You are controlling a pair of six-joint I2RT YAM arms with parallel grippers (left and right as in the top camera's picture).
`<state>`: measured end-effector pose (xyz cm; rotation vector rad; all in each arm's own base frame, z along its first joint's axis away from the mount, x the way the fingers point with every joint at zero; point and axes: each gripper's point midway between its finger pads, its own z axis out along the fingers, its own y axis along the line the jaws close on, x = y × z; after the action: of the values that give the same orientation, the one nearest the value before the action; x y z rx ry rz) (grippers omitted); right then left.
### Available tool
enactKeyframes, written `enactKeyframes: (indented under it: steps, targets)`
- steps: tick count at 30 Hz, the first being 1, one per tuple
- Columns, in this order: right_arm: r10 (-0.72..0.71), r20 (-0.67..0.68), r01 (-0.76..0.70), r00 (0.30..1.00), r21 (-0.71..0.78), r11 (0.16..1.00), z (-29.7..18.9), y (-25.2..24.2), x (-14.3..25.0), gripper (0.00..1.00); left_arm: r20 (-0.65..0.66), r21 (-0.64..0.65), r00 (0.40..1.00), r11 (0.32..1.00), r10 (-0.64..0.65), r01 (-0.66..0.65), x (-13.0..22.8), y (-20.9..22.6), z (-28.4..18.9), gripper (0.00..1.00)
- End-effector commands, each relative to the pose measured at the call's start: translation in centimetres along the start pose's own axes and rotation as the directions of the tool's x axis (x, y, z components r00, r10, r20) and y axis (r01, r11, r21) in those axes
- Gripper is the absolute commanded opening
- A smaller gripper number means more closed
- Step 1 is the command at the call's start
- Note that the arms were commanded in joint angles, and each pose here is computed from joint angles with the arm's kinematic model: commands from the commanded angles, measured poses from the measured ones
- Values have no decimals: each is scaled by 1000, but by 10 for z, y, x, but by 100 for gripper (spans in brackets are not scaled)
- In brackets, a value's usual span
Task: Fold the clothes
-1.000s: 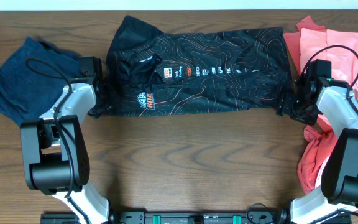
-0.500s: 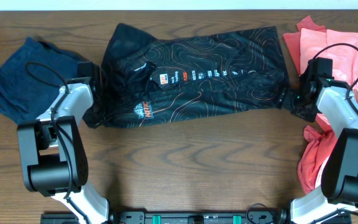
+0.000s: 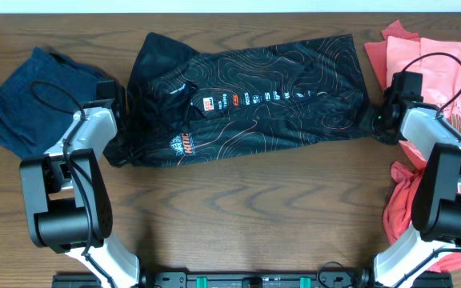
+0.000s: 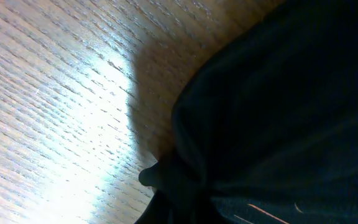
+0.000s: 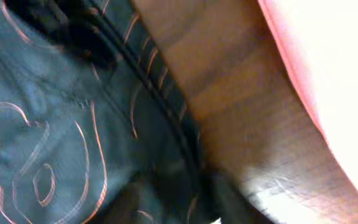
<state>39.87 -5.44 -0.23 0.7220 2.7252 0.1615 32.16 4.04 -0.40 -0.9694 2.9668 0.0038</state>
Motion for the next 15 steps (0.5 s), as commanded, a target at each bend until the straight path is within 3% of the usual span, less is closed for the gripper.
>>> enactKeyframes:
  steps: [1,2,8,15]
  targets:
    - [27,-98,-26,995,14,1000,20,-4,28,7,-34,-36,999,999,17,-18,8,10,5,6]
    - [28,-107,-26,994,20,999,20,-6,30,1,-44,-41,999,999,17,-19,10,11,5,6]
    - [85,-223,-37,971,210,977,5,-51,61,1,-179,-100,983,993,36,-55,42,28,0,6]
    - [216,-329,-42,919,463,886,-48,-114,97,1,-391,-207,920,976,-21,-66,91,61,-20,6]
